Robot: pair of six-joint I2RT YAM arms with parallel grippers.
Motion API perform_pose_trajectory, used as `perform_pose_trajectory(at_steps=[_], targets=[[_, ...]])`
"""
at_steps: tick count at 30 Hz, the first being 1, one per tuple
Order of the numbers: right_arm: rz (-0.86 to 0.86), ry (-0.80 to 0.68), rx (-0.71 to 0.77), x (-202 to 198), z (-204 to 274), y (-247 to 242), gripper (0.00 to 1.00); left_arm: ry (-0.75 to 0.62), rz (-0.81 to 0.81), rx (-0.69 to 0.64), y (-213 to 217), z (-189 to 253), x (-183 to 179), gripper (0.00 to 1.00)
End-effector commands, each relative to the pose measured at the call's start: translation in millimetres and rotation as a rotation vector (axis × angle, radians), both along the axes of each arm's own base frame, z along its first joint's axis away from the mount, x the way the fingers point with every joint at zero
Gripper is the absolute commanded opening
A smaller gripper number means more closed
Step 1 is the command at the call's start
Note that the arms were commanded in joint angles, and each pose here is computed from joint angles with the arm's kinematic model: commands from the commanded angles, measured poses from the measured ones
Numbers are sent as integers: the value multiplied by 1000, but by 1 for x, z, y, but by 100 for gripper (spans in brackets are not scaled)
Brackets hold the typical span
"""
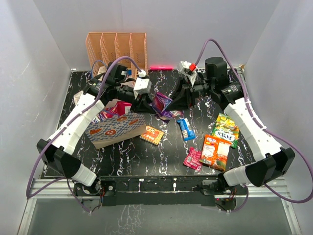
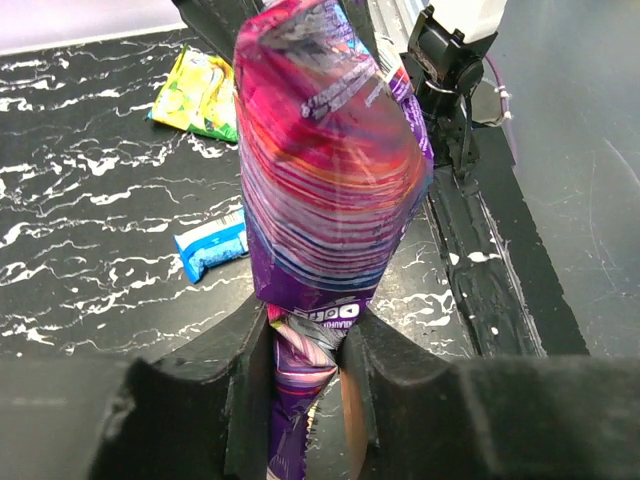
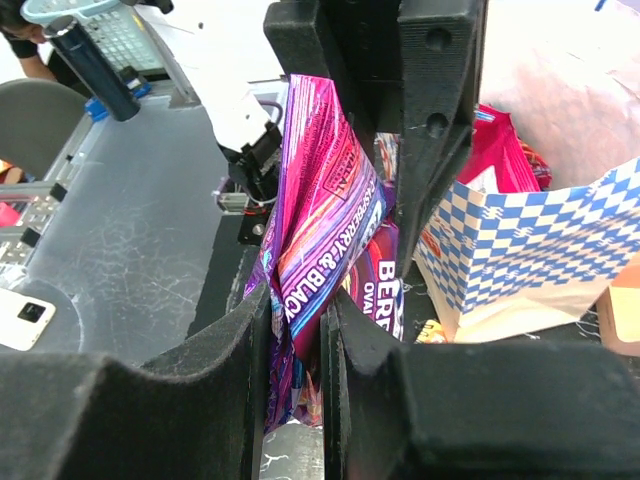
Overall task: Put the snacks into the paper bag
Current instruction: Place the snack in the paper bag.
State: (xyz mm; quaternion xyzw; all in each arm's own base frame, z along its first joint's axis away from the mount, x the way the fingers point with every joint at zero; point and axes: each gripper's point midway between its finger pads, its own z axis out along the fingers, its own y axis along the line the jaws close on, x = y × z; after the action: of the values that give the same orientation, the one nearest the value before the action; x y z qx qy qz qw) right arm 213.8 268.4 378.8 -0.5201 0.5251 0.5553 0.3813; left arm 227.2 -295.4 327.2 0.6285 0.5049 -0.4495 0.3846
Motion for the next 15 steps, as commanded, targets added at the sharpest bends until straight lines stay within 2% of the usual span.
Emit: perform_pose_trajectory(at_steps=[1,3,6,11,15], targets=[[-81,-97,2,12,5,0,13,-36,-58,-61,1,18,-17,18],[-111,-108,-9,16,4,-1,19,-53,-47,-53,3,20,-16,10],[-149,-124,-18,20,5,-6,33,-65,-17,-40,5,25,-13,0],[-210,-146,-20,25,13,-19,71,-78,43,-40,7,38,-6,0],[-261,-167,-14,27,23,-35,92,-76,99,-61,10,54,1,0]])
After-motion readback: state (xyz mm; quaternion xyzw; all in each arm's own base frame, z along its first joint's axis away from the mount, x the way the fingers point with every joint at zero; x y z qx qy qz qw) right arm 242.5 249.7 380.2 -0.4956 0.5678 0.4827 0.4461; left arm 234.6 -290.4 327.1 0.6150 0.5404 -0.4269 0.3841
